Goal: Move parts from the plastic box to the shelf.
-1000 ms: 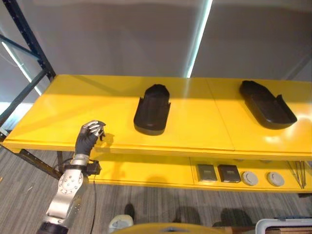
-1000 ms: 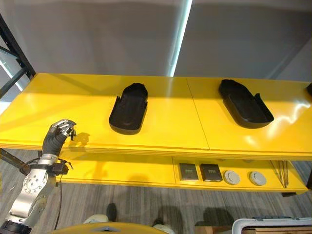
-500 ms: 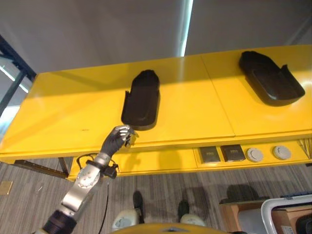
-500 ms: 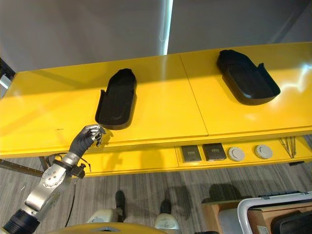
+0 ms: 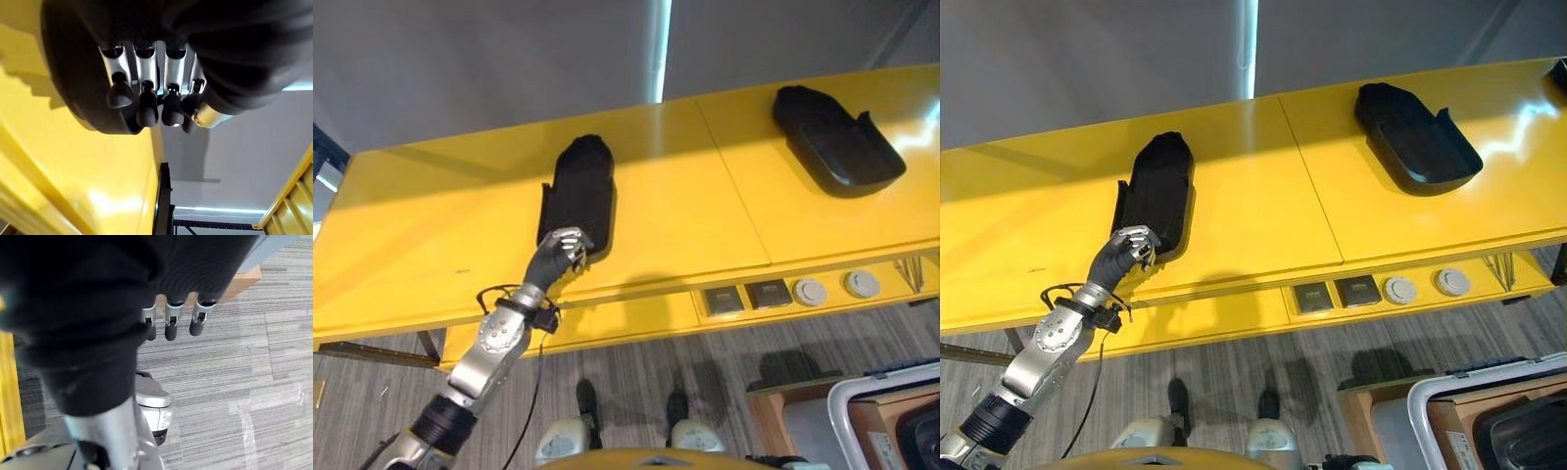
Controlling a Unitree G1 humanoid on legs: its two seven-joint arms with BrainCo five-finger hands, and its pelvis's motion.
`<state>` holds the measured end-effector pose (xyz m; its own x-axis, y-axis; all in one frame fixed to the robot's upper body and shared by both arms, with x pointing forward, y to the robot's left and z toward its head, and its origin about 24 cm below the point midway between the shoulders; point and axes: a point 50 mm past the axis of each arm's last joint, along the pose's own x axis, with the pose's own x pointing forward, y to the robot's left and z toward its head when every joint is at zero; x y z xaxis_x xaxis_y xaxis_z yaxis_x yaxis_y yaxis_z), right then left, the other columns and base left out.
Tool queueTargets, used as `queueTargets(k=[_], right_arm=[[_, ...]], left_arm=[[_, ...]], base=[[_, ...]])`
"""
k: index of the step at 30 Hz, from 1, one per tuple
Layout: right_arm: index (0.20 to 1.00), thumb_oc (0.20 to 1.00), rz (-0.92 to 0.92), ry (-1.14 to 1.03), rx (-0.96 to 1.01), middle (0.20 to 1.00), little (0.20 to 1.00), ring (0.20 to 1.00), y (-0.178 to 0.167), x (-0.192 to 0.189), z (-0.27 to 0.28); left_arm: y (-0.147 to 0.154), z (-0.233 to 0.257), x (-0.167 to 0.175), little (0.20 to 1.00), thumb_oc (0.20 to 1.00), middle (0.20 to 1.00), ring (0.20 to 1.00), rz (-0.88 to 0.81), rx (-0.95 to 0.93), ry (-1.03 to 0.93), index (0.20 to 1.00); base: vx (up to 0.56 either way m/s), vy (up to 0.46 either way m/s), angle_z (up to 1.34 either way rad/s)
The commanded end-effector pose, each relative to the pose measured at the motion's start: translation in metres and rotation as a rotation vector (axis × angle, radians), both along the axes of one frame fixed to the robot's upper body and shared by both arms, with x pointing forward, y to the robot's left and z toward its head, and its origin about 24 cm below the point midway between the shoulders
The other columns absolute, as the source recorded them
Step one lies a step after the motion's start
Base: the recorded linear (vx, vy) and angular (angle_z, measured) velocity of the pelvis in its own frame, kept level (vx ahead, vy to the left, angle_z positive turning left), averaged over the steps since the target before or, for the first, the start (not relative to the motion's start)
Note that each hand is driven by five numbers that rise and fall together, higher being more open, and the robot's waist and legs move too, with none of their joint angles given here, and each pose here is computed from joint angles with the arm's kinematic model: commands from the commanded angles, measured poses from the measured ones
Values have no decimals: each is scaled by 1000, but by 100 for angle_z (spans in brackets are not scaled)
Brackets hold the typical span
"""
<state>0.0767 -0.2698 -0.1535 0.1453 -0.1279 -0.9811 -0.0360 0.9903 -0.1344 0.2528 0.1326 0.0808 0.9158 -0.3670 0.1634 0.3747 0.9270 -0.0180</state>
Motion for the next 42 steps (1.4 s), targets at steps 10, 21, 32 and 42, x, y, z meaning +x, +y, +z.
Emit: queueTargets(k=[10,21,32,42], right_arm=[[1000,1000,76,-46,67,1000,1000,1000,31,23,-4],[1000,1000,106,-72,69,1000,1000,1000,31,31,-1],[1000,1000,99,-62,67,1000,1000,1000,31,27,-2],[1000,1000,33,-37,72,1000,1000,1000,34,9,-8]], left_arm=[[-11,11,16,200,200,200,200,23,-6,-44,200],[-15,24,35,200,200,200,200,101,-3,-107,200],[-17,47,37,200,200,200,200,61,-71,-222,200],[8,82,-2,1000,1000,1000,1000,95,-115,-475,1000]], base=[[25,6,-5],[-4,0,-2],[6,-7,-4],[-20,0,4]])
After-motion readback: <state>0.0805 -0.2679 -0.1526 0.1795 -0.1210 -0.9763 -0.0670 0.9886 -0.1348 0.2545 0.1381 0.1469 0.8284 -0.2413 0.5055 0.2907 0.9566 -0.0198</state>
